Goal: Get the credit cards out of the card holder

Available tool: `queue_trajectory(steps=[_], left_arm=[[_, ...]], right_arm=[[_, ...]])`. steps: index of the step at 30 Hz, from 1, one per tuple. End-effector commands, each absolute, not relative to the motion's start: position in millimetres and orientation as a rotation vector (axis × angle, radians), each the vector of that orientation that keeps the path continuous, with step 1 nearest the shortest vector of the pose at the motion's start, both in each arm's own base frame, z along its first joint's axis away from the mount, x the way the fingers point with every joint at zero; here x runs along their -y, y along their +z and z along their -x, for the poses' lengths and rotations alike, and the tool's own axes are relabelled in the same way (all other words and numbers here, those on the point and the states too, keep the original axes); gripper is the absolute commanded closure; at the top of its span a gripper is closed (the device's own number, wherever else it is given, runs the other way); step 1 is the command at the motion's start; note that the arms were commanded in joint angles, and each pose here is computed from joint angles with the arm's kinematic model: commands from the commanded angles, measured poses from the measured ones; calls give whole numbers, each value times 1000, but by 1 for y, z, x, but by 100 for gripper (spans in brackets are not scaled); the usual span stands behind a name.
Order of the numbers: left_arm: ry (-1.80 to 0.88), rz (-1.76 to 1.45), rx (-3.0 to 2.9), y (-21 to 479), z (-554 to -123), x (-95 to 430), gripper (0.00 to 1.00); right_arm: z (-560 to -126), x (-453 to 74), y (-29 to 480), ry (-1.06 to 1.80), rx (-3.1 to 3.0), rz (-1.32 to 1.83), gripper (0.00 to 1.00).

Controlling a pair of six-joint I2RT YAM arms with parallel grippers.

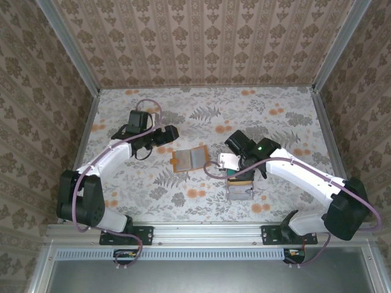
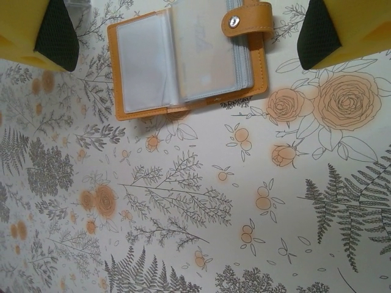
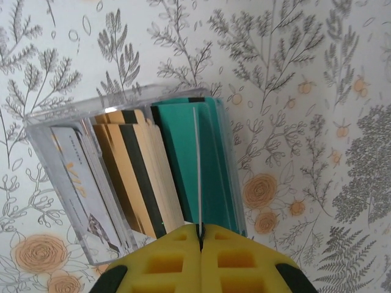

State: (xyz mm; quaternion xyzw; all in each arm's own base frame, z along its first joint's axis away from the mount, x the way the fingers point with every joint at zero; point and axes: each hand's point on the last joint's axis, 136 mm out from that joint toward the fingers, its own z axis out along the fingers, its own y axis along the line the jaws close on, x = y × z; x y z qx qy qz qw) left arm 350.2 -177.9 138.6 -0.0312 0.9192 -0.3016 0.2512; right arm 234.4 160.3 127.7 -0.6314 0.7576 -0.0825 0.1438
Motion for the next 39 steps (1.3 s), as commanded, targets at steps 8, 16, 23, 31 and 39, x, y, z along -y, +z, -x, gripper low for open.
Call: queue_trajectory(steps=[8, 16, 23, 31, 39], left_arm=[[-815, 113, -2485, 140, -348, 171, 4], [-816, 110, -2485, 140, -346, 170, 4], [-815, 115, -2487, 138, -345, 168, 4], [-810, 117, -2491, 136, -345, 167, 4], [-816, 127, -2522, 129, -340, 168, 6]], right_arm=[[-235, -158, 111, -299, -2154, 1882, 100], [-242, -165, 101, -299, -2164, 1878, 100], [-264, -158, 103, -455, -2151, 1790, 72], [-280, -165, 122, -426, -2175, 1614, 70], [-306, -215, 160, -104, -2260, 1190, 74]])
